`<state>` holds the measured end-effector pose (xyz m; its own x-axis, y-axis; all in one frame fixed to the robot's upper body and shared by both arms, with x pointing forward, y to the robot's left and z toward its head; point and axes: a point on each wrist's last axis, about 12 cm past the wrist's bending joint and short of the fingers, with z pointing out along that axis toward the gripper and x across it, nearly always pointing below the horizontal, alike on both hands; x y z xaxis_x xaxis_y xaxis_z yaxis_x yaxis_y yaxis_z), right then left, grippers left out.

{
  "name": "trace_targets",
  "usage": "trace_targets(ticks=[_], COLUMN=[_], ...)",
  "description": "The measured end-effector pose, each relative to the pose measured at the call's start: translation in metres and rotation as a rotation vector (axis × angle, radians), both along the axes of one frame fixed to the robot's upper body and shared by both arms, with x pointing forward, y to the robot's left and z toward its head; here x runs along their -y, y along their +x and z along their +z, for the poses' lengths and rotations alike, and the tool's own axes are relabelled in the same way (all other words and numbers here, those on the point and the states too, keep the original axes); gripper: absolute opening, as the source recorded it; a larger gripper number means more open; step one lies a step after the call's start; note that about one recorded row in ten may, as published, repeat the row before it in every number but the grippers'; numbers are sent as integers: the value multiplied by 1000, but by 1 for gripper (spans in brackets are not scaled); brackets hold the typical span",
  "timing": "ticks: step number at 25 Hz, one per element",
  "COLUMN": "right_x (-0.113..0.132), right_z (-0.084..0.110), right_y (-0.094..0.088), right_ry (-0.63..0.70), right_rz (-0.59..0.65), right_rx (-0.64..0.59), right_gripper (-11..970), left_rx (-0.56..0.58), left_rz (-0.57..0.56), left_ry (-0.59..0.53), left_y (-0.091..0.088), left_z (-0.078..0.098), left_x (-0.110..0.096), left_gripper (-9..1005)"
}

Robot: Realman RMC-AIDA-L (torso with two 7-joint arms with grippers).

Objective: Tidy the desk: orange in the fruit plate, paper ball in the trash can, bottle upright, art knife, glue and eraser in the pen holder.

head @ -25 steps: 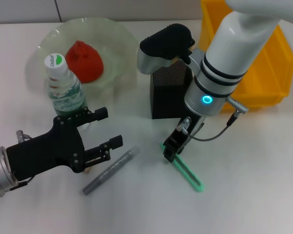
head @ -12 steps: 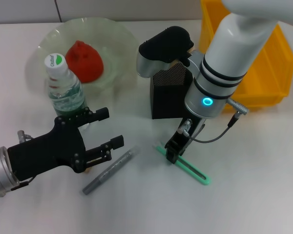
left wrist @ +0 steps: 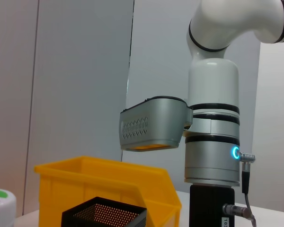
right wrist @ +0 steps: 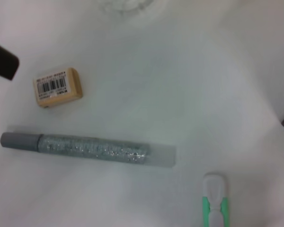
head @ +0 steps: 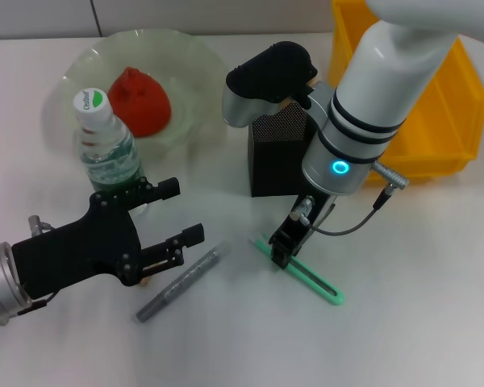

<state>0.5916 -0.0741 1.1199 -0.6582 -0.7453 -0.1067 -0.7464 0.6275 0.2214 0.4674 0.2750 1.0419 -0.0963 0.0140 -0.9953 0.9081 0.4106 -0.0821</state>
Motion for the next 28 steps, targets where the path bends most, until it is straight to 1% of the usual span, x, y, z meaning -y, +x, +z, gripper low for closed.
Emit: trace_targets(ticks=[4, 6, 7, 11, 13, 14, 17, 18, 19, 21, 22, 23, 24, 28], right_x=[-1, -1, -1, 7, 19, 19, 35, 48, 48, 64, 71, 82, 82, 101], right_z=[1, 3, 3, 8, 12, 12, 16, 18, 18, 20, 21, 22, 22, 24], right_y=[0, -4, -4, -9, -10, -10, -9, -9, -9, -9, -11, -15, -15, -21], right_ry=[13, 56, 56, 134, 207, 207, 281, 332, 332, 407, 449, 531, 531, 652], right_rz=[1, 5, 5, -9, -34, -34, -61, -95, -95, -131, -144, -168, -168, -201], right_rx=[4, 14, 14, 29, 34, 34, 52, 67, 67, 90, 100, 112, 112, 132], right_gripper=[174, 174, 174, 174, 174, 174, 175, 175, 175, 175, 175, 175, 175, 175], left_rx=[-1, -2, -1, -1, 0, 3, 6, 6, 6, 5, 5, 5, 3, 1], left_rz=[1, 2, 3, 4, 5, 16, 20, 21, 21, 21, 20, 20, 20, 19], left_ry=[0, -1, -1, -2, -4, -15, -22, -23, -23, -24, -24, -25, -26, -28], left_y=[0, -1, 0, 0, 0, -1, -1, -2, -2, -2, -2, -2, -2, -2], left_z=[0, 0, 0, 0, 0, 1, 1, 1, 1, 1, 1, 1, 1, 1], left_x=[0, 0, 0, 0, 0, -1, -1, -1, -1, -2, -2, -2, -2, -1], left_gripper=[671, 671, 671, 670, 670, 669, 669, 669, 669, 668, 668, 668, 668, 667])
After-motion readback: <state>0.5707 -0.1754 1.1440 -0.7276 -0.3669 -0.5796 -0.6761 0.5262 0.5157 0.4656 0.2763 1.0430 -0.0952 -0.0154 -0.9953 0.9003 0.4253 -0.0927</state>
